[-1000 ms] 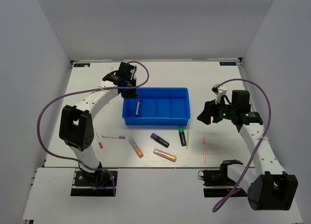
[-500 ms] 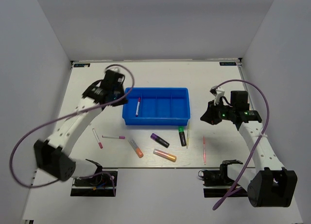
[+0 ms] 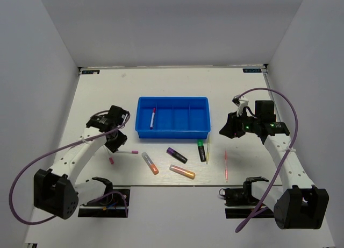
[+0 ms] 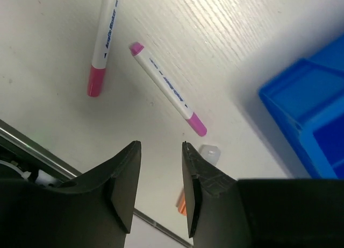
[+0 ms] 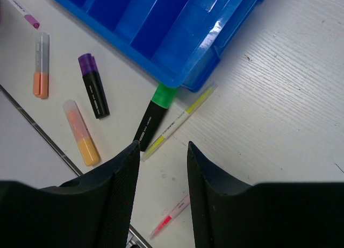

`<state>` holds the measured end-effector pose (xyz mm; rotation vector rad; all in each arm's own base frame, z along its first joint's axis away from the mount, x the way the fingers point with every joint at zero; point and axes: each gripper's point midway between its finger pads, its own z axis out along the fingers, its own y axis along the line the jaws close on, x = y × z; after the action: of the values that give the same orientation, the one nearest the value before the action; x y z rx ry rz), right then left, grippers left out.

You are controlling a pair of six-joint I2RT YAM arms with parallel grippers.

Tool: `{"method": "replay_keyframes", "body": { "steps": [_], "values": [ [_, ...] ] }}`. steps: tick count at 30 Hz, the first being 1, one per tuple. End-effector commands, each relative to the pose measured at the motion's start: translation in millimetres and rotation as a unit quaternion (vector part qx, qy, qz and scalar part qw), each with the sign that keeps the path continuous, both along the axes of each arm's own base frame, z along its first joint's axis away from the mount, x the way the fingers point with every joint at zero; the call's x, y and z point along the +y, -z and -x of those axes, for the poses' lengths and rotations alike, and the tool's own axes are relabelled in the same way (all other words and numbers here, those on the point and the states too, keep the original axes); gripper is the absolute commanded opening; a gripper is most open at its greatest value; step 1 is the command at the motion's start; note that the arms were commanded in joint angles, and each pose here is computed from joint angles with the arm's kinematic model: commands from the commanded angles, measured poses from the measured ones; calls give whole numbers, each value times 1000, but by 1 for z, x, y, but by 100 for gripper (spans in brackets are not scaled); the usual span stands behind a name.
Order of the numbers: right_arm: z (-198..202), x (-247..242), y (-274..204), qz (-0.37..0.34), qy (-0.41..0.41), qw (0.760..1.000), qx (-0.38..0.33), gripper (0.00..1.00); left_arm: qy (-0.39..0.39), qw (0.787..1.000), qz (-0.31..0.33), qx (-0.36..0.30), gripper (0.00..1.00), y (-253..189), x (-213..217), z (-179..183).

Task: Sort the stationery into containers
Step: Pick up the pen from the center of the board.

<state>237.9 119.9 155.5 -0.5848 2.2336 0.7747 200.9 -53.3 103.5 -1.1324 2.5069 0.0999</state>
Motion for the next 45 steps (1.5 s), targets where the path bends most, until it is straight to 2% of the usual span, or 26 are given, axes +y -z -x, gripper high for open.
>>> {"method": "replay_keyframes", "body": {
  "steps": [1,10,15,20,25,28,32,33,36,39,41,42,43,45],
  "values": [
    [-4,2,-18,-7,-8,1000,-26,44,-79,996,28,2,47,18,-3,-11],
    [-3,2,-20,-6,-9,999,-30,46,-117,992,37,43,51,59,3,-14],
    [-3,2,-21,-6,-9,999,-30,46,-127,990,40,38,51,74,6,-21],
    [-3,2,-21,-5,-10,1000,-30,46,-133,988,35,67,53,91,8,-15],
    [-4,2,-21,-6,-10,999,-30,46,-140,987,37,65,53,109,11,-9],
    [-3,2,-21,-8,-10,1000,-28,46,-142,987,36,66,48,118,12,-6],
    [-4,1,-21,-6,-9,1000,-30,46,-148,985,34,82,26,132,16,9],
    [-3,2,-20,-7,-9,1000,-27,46,-148,984,33,88,16,135,17,13],
    [-3,2,-20,-7,-9,1000,-27,46,-145,984,39,95,0,136,17,15],
    [-3,2,-20,-7,-9,1000,-28,46,-121,988,37,87,0,125,17,9],
    [-3,2,-21,-7,-10,1000,-27,46,-95,993,35,52,0,103,14,-12],
    [-3,2,-20,-7,-9,1000,-27,46,-86,995,29,51,0,95,15,-11],
    [-3,2,-20,-8,-10,1000,-25,48,-56,998,27,20,0,73,11,-30],
    [-3,2,-21,-7,-10,1000,-27,61,-16,1000,-4,11,0,54,16,-31]
  ]
}}
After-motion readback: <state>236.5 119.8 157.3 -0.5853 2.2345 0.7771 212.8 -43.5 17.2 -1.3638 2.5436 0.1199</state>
